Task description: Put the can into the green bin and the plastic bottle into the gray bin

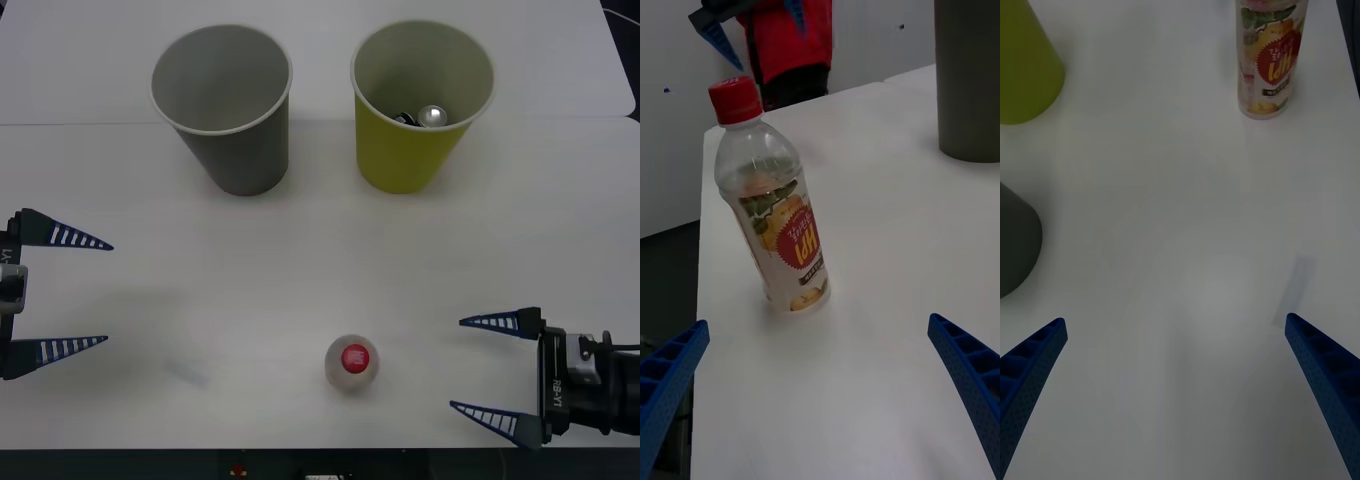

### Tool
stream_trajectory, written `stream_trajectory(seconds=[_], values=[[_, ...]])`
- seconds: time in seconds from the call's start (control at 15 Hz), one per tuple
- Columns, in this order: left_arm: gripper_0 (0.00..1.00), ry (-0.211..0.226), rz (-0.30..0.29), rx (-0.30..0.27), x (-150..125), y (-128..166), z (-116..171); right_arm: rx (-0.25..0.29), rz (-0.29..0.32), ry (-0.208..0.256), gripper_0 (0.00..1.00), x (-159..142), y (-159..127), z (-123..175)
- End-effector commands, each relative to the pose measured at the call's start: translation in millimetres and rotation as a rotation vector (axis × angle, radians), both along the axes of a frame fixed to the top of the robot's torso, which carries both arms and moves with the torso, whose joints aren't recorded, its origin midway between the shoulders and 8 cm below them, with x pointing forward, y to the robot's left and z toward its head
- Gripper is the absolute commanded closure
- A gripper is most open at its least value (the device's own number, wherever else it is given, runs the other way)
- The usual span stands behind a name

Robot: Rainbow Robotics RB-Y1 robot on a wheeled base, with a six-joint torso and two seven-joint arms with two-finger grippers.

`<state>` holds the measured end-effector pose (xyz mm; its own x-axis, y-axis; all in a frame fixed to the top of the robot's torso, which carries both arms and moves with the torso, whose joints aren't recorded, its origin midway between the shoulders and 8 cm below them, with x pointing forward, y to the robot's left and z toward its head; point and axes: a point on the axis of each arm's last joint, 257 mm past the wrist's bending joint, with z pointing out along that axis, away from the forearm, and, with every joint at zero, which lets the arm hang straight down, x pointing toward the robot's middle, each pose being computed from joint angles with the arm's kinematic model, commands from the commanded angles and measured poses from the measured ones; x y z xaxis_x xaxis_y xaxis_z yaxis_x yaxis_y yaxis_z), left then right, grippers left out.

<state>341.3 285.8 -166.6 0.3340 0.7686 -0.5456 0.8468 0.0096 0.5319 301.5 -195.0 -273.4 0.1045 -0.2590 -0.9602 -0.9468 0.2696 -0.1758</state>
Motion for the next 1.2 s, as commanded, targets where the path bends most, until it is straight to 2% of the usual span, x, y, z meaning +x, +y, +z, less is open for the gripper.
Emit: stream_trajectory(seconds=[0.07, 0.33, 0.53, 1.2], values=[[0.00, 0.000, 0.000, 0.000, 0.0, 0.0, 0.0, 0.023, 0.031, -0.019, 0.00, 0.8, 21.1, -7.1], [0.00, 0.000, 0.000, 0.000, 0.0, 0.0, 0.0, 0.059, 0.052, -0.034, 0.00, 1.8, 48.0, -9.1], [0.00, 0.000, 0.000, 0.000, 0.0, 0.0, 0.0, 0.056, 0.050, -0.059, 0.00, 7.9, 59.9, -10.8], [0.00, 0.000, 0.000, 0.000, 0.0, 0.0, 0.0, 0.107, 0.086, -0.066, 0.00, 7.7, 119.1, -13.7]])
